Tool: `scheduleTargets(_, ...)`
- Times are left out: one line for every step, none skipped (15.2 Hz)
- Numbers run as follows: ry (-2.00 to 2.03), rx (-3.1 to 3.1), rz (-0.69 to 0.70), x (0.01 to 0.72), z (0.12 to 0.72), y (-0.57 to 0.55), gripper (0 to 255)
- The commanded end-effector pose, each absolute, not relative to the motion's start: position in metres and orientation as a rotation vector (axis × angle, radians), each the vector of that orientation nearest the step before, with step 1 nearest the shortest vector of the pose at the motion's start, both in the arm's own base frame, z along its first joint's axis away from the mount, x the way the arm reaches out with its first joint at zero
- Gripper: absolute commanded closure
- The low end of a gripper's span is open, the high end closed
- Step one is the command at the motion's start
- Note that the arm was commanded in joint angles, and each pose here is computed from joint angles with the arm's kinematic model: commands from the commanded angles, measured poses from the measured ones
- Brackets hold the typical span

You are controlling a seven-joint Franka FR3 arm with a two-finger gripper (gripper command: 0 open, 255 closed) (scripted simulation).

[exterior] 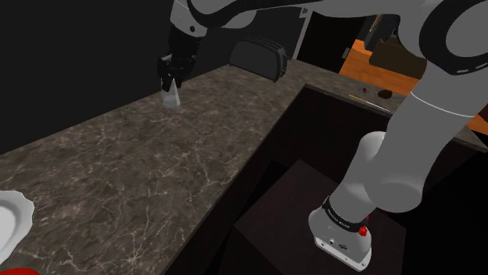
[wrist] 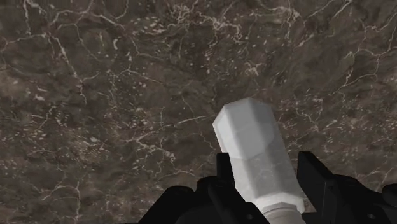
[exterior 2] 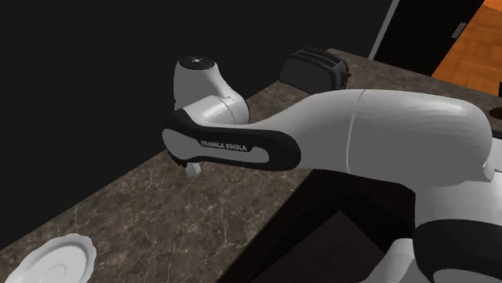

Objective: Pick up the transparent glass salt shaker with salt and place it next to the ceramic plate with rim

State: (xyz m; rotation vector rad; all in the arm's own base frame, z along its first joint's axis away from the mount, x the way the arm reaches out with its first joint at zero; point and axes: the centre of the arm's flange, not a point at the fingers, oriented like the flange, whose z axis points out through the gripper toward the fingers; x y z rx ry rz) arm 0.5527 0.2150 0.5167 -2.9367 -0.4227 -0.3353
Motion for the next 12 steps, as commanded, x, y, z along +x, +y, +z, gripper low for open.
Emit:
scheduleTargets(-0.42,-2.937,-0.336,0.544,0.515,0.238,255)
scheduleTargets(-0.42,-2.937,-0.336,0.539,0.515,0.25,255)
scheduleTargets(-0.42,-2.937,-0.336,0.534,0.515,0.263,255)
scheduleTargets(-0.42,-2.937,-0.336,0.529,0.516,0.275,255)
scheduleTargets(-0.42,-2.937,-0.336,0.525,0.516,0.287,255)
scheduleTargets(-0.42,-2.937,-0.336,0.52,0.516,0.3,255)
scheduleTargets(-0.42,-2.937,-0.336,0.515,0.516,0.312,255)
scheduleTargets(-0.42,-2.937,-0.336,0.51,0.516,0.324,255)
scheduleTargets(-0.42,-2.937,-0.336,0.505,0.516,0.336,255)
scheduleTargets(-0.42,-2.937,-0.336,0.5,0.516,0.349,255)
scheduleTargets(-0.42,-2.937,-0.336,0.496,0.516,0.361,255)
scheduleTargets(-0.42,-2.937,-0.336,0.491,0.516,0.373,255)
